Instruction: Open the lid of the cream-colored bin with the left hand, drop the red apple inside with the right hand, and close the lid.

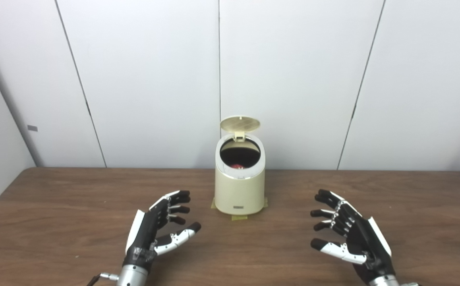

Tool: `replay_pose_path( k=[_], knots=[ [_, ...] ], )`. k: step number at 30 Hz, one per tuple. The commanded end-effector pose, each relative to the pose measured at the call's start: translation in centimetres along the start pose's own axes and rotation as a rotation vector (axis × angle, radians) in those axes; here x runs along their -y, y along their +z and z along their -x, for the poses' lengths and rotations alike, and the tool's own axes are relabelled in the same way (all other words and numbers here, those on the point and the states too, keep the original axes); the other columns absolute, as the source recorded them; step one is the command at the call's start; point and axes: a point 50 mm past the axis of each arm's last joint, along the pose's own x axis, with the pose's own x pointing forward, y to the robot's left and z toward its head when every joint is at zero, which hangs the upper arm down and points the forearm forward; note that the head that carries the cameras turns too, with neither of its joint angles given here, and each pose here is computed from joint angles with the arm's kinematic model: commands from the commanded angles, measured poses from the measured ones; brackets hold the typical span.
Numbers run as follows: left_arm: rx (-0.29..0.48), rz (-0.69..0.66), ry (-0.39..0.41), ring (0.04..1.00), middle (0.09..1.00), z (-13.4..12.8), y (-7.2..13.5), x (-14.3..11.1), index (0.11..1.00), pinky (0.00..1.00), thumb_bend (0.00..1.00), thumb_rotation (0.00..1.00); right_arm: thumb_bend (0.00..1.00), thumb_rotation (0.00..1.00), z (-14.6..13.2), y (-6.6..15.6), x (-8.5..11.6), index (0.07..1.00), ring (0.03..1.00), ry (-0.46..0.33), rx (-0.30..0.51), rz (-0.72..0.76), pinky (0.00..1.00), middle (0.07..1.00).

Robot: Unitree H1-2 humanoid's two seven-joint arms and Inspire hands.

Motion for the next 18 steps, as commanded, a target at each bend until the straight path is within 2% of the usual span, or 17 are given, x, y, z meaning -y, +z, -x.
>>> replay_pose_path(
  k=[1,4,9,13,18],
  knots=[
    [0.110,0.004,0.006,0.702,0.779,-1.0,1.9,-0.2,0.788,0.59,0.63,0.08,0.79,0.27,-0.9,1.6,0.4,0.830,0.683,-0.023,0.098,0.010,0.53,0.827],
    [0.155,-0.025,0.000,0.721,0.797,-2.2,3.2,-0.5,0.810,0.60,0.65,0.14,0.78,0.27,-0.7,1.4,0.6,0.834,0.670,-0.025,0.103,0.008,0.53,0.823],
    [0.224,-0.105,-0.068,0.807,0.858,-5.2,6.2,-1.3,0.877,0.67,0.68,0.26,0.77,0.26,-0.8,1.1,0.8,0.828,0.652,-0.028,0.090,0.013,0.52,0.814],
    [0.277,-0.173,-0.115,0.851,0.899,-8.6,8.6,-1.9,0.903,0.68,0.73,0.26,0.79,0.26,-0.8,1.2,0.5,0.818,0.650,-0.022,0.082,0.013,0.51,0.806],
    [0.302,-0.225,-0.145,0.897,0.919,-12.7,11.0,-2.4,0.917,0.74,0.77,0.28,0.79,0.26,-0.9,1.0,0.2,0.821,0.646,-0.011,0.084,0.004,0.51,0.801]
  ],
)
